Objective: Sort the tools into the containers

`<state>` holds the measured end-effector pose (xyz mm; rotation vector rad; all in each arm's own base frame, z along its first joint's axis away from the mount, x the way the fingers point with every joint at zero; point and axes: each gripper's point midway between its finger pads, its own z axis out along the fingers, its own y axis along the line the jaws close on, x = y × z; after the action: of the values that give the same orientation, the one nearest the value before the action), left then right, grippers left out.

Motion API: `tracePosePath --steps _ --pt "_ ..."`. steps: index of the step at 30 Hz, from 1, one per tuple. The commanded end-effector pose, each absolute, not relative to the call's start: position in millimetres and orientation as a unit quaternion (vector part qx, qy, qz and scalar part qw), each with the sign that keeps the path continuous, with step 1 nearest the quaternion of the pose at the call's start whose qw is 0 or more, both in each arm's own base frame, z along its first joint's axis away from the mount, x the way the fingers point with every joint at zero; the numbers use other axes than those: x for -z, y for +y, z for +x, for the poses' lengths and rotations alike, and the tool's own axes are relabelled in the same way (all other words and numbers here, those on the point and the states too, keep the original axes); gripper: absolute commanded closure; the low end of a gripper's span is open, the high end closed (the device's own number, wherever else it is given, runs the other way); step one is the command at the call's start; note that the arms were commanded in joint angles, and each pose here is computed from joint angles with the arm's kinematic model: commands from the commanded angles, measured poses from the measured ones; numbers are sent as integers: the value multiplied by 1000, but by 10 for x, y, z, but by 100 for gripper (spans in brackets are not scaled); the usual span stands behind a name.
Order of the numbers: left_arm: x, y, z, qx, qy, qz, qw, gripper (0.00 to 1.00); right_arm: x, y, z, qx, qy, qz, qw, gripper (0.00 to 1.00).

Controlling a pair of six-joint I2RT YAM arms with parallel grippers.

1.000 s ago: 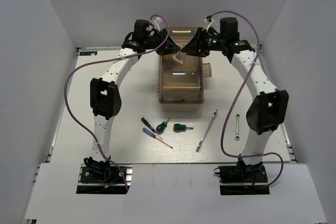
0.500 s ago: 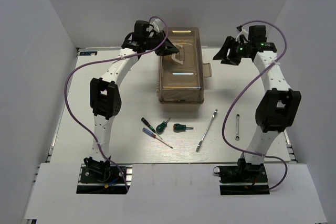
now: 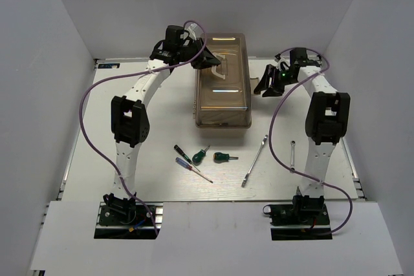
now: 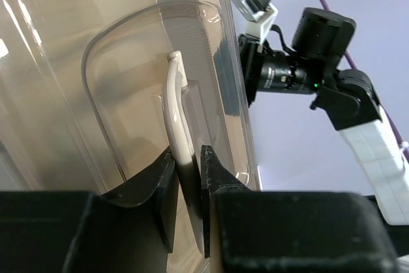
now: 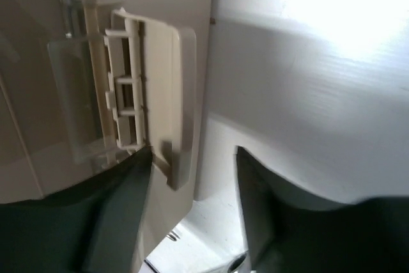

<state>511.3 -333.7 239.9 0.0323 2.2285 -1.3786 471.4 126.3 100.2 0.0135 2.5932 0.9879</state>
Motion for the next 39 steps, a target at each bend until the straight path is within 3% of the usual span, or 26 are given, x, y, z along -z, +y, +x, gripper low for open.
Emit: tracePosePath --steps 1,3,4,6,7,10,15,19,28,35,37,38,39 --pt "-2204 -3382 5021 495 832 41 247 100 -1106 1390 4870 -391 898 -13 200 44" --pt "-2278 -3382 5021 498 828 44 255 100 -1088 1452 4858 -412 890 -15 193 56" --pt "-2315 -3385 5028 499 826 46 258 100 -1146 1472 4871 -422 885 -17 198 69" --pt "-2454 -3374 5000 502 821 51 268 100 -1101 1486 4883 -433 880 -13 194 85" --pt "-2413 -3325 5023 500 823 45 266 100 -1123 1502 4884 -439 877 -14 194 100" --pt "-2640 -3170 5016 500 816 37 289 100 -1276 1456 4962 -432 873 -38 225 100" --pt "-2995 -2695 5057 465 818 2 339 100 -1466 1169 5217 -324 889 -57 318 100" --pt "-3172 -2236 5057 405 831 -29 380 100 -1470 743 5369 -258 901 -32 346 100" --pt "-2795 -1384 4813 322 867 -113 364 100 -1373 363 5396 -212 911 -5 354 100" --pt "-2505 -1123 4764 283 884 -143 344 100 -1349 260 5379 -210 912 7 353 100" --pt "-2441 -1079 4772 280 886 -150 337 94 -1377 311 5365 -225 908 5 352 100" --pt "-2447 -1080 4799 280 886 -150 338 81 -1385 323 5360 -231 907 4 352 100" --pt "-2483 -1013 4815 274 885 -156 343 76 -1381 368 5331 -243 906 0 346 100"
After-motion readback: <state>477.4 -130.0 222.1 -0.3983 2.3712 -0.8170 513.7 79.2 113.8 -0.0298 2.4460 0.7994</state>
